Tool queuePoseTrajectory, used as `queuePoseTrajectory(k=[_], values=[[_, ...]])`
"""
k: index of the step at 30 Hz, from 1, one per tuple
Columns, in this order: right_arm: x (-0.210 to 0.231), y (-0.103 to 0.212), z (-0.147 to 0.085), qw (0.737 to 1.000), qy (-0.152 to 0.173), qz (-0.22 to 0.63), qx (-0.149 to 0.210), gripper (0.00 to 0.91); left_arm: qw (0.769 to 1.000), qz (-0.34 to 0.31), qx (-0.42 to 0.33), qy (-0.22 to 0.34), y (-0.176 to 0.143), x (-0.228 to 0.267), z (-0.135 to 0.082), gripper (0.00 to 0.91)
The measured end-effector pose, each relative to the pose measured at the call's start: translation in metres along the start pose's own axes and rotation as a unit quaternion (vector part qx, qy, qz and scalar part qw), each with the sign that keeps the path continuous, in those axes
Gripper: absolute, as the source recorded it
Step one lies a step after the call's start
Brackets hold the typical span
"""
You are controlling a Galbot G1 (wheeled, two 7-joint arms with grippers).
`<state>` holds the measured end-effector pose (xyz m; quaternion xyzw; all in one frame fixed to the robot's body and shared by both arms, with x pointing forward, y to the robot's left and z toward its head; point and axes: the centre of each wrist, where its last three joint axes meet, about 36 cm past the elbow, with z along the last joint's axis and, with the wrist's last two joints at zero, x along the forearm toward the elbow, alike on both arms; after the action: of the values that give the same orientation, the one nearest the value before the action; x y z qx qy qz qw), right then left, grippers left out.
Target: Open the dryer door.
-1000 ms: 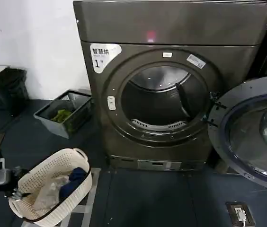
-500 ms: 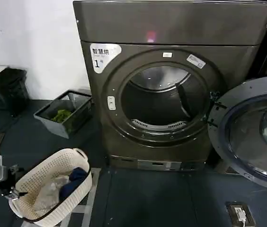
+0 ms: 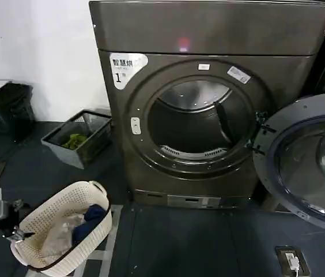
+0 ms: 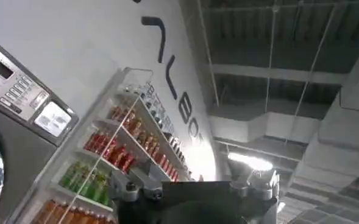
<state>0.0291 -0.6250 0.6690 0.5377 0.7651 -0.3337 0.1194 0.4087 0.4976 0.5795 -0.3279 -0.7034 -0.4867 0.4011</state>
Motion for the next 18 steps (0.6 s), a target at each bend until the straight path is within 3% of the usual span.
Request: queuePoseTrajectory(k=[18], values=[[0.0032, -0.0022, 0.0027, 1.0, 0.007, -0.002, 0.005, 0.907, 1.0, 0.009, -0.019, -0.005, 0.0002, -0.0033, -0.0003, 0.907]])
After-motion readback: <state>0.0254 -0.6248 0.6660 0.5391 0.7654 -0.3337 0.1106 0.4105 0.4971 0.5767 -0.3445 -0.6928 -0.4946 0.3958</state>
